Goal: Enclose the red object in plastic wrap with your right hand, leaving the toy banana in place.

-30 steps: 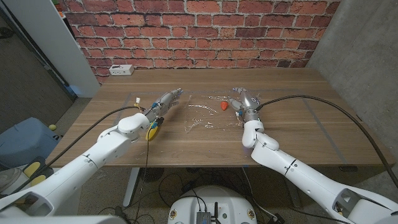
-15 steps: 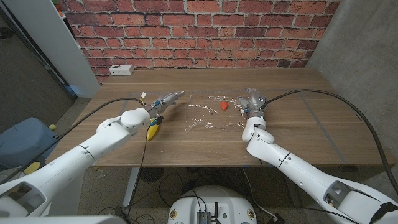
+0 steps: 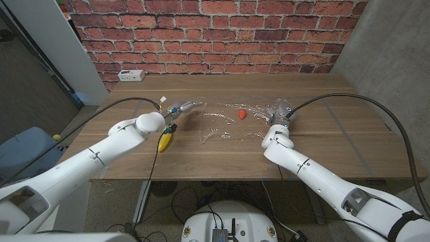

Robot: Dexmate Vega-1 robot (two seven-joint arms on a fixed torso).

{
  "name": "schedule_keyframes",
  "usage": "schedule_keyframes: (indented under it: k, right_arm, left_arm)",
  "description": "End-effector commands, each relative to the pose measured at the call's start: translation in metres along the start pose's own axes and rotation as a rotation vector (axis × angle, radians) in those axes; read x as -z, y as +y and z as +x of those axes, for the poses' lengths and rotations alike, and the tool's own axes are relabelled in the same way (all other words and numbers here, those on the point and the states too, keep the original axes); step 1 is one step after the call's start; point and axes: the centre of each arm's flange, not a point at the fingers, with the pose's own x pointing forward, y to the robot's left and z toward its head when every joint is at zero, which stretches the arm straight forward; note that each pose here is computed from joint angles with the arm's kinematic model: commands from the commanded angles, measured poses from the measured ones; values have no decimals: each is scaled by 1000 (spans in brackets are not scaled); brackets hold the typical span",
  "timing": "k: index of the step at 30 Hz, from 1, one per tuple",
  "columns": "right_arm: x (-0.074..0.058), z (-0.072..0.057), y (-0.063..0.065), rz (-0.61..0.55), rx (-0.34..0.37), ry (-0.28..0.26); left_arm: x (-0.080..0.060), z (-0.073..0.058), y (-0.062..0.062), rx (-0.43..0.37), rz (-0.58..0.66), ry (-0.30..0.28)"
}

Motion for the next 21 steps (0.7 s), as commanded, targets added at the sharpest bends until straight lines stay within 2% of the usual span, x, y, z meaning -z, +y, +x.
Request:
schedule_keyframes:
  k: [1, 8, 13, 18, 21]
  right_arm:
    - [10, 9, 0, -33, -29, 113]
    - [12, 15, 3, -64, -66, 190]
    - [13, 17, 6, -87, -81, 224]
    - [12, 16, 7, -88, -81, 215]
    - [11, 14, 8, -91, -69, 172]
  left_arm:
    - [-12, 8, 0, 38, 174, 46]
    - [-18, 10, -2, 55, 225, 47]
    - [-19, 10, -2, 66, 235, 46]
    - [-18, 11, -2, 81, 232, 46]
    - [-18, 13, -3, 100, 235, 45]
